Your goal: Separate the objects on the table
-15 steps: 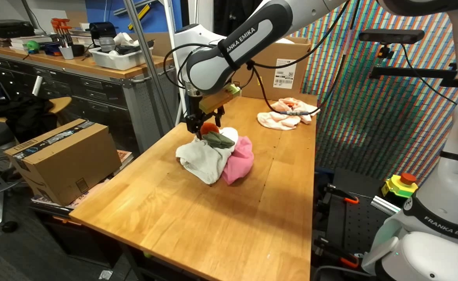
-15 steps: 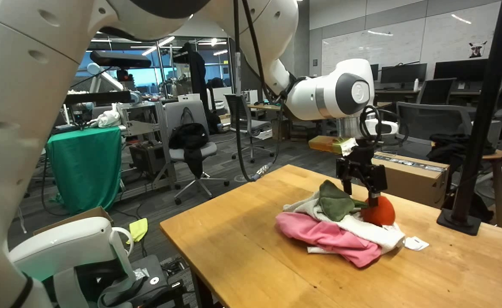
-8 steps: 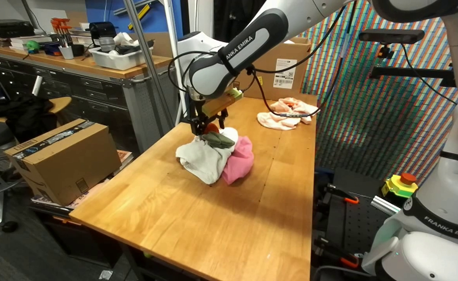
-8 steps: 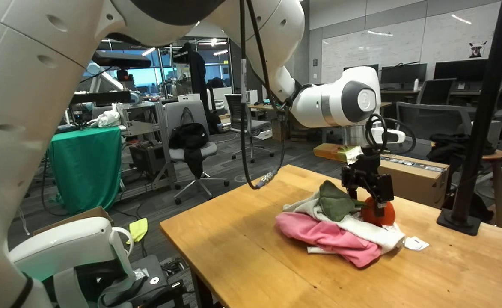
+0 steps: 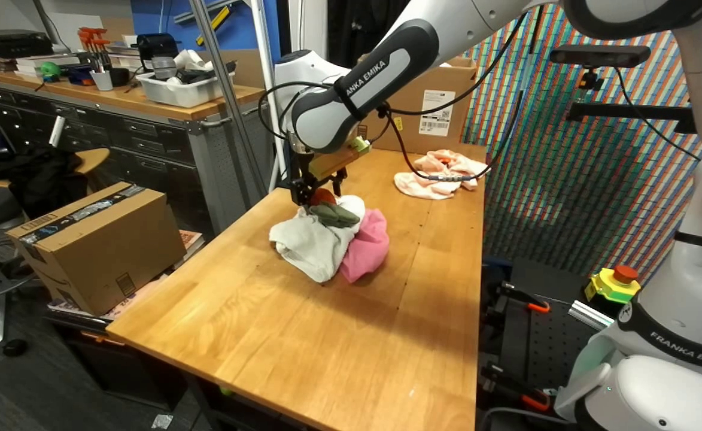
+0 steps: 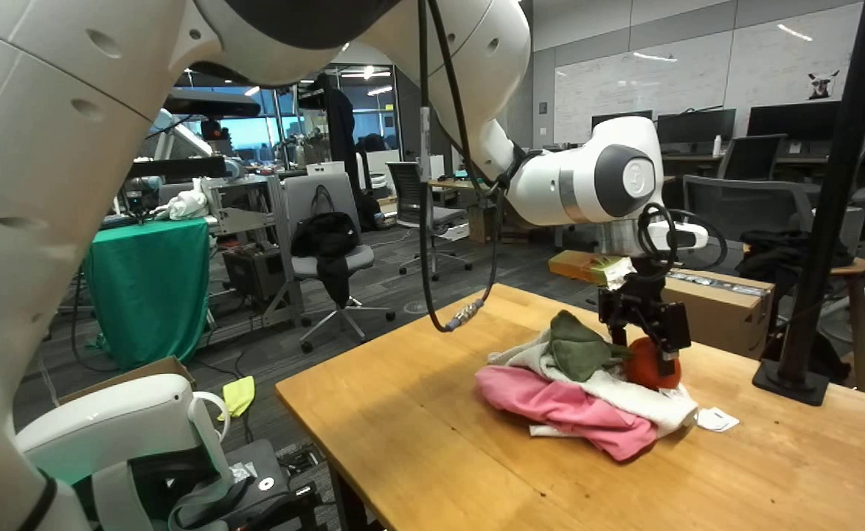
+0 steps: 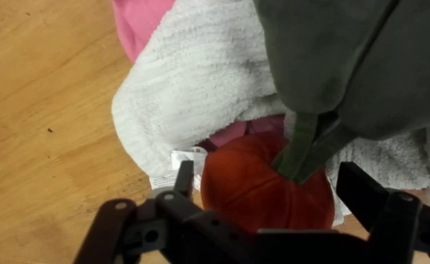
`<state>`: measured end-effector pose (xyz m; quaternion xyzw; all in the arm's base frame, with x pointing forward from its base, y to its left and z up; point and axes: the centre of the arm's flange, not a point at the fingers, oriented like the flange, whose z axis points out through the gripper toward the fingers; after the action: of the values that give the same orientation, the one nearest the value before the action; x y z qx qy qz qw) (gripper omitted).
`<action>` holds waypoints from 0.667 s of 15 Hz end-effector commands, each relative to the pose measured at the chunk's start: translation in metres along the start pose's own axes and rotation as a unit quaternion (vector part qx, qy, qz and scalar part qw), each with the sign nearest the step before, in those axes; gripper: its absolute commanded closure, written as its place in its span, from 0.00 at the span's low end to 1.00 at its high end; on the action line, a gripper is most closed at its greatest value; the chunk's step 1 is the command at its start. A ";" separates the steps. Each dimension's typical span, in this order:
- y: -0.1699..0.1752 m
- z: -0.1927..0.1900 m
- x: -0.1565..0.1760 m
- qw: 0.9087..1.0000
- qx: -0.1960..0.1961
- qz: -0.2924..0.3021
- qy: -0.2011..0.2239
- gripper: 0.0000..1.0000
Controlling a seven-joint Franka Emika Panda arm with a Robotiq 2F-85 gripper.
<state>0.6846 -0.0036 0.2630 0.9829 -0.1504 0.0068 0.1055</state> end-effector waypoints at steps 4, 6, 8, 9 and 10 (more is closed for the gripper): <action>0.004 0.010 0.016 1.000 0.002 0.008 0.019 0.00; 0.007 0.011 0.017 1.000 0.000 0.009 0.020 0.26; 0.009 0.008 0.016 1.000 -0.001 0.010 0.020 0.42; 0.009 0.007 0.017 1.000 -0.002 0.010 0.021 0.49; 0.010 0.005 0.016 1.000 -0.002 0.010 0.022 0.58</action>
<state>0.6889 -0.0161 0.2540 0.9814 -0.1566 0.0164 0.1093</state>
